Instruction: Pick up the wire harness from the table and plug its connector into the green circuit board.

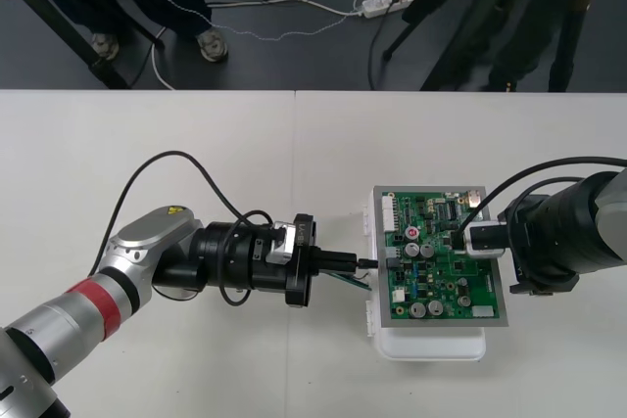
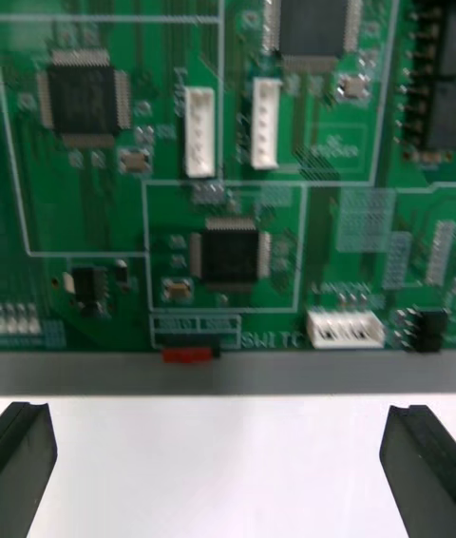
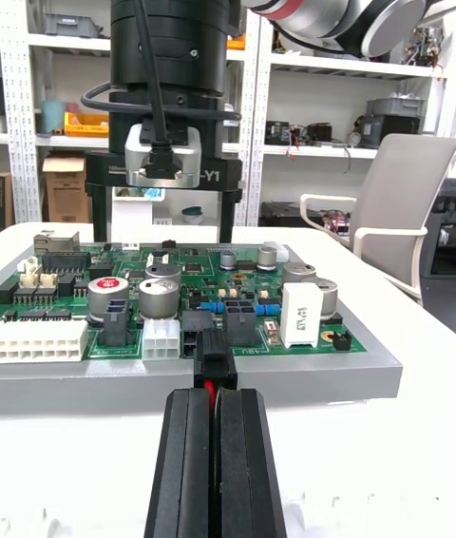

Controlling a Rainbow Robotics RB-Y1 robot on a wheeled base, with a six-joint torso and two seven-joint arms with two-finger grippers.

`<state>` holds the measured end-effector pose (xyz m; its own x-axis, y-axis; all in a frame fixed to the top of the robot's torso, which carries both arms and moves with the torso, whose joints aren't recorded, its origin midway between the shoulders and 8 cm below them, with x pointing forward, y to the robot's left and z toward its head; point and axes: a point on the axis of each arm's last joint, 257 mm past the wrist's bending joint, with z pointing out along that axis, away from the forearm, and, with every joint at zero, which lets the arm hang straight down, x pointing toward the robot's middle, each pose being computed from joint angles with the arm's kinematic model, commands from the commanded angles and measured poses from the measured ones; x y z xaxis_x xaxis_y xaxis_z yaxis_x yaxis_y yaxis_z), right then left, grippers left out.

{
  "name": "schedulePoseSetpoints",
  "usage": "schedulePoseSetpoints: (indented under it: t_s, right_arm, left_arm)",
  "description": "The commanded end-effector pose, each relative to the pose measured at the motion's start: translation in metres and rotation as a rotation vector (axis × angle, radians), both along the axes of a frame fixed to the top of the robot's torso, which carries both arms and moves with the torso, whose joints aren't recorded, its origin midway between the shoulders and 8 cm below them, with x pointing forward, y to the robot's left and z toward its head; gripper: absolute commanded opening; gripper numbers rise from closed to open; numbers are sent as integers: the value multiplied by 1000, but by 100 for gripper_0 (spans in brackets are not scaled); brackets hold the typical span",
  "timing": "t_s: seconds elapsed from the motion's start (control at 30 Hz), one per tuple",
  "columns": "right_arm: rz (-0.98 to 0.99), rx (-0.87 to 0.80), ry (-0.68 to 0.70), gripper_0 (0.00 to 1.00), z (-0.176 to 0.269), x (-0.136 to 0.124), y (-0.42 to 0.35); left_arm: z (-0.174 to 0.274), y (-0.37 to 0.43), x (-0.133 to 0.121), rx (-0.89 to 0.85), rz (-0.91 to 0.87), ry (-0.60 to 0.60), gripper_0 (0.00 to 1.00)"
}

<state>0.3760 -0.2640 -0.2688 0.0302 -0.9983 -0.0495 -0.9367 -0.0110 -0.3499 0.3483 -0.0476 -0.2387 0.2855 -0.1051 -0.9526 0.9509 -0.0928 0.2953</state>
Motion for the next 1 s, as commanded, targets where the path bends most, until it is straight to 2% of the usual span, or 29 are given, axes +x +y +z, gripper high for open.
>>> schedulePoseSetpoints:
  t_s: [0.03, 0.7, 1.0]
  right_arm:
    - [-2, 12, 23, 100, -8, -11, 7]
    - [110, 21, -8, 100, -6, -6, 25]
    - [135, 21, -6, 100, -6, -7, 27]
  left_arm:
    - [18, -29, 3, -24, -18, -74, 0]
    - [11, -33, -2, -6, -29, -59, 0]
    - [7, -34, 4, 6, -4, -57, 0]
